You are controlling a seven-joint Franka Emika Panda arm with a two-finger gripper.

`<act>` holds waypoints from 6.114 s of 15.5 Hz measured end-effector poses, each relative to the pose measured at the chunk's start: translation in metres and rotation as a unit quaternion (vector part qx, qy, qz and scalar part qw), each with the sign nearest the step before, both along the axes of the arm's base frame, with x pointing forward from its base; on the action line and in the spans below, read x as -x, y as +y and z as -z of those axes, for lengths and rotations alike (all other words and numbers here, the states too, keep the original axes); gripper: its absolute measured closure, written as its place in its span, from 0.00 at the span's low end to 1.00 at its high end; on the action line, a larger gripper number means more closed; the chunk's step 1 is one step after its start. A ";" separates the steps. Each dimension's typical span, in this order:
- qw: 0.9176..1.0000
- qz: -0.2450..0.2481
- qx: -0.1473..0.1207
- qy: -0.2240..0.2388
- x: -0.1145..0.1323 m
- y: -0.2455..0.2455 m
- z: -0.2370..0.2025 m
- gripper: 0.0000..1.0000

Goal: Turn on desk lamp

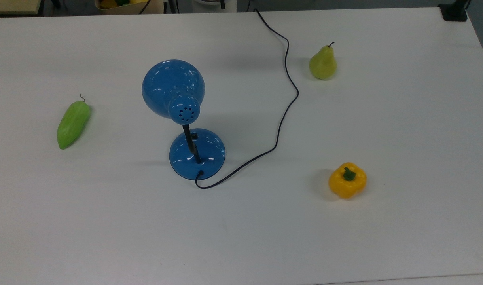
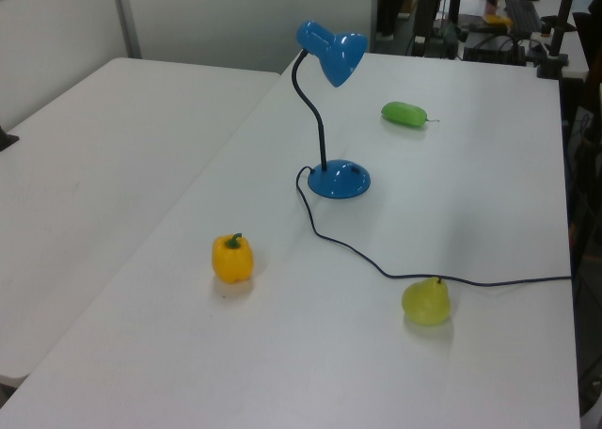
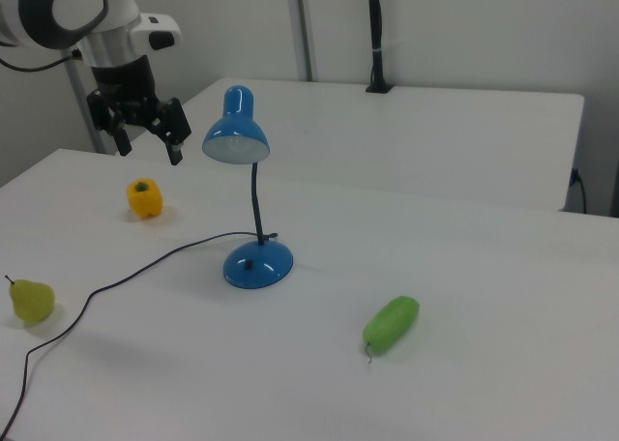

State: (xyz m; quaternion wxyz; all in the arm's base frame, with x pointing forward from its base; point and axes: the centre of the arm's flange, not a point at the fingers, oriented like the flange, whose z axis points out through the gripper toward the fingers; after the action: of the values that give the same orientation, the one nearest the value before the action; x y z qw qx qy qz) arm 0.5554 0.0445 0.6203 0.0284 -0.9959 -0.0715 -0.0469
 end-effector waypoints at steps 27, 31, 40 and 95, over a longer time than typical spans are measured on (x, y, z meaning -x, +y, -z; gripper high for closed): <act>1.000 -0.016 0.002 -0.001 0.000 -0.002 0.000 0.79; 1.000 -0.023 0.002 0.004 0.001 0.005 0.005 0.99; 0.998 -0.022 0.005 0.052 0.006 0.004 0.048 0.99; 0.970 0.044 0.021 -0.239 -0.057 -0.027 0.289 0.99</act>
State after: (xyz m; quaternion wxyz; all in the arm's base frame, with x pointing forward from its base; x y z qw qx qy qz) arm 0.6127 0.0171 0.3312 -0.0130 -0.9583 -0.0333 -0.2837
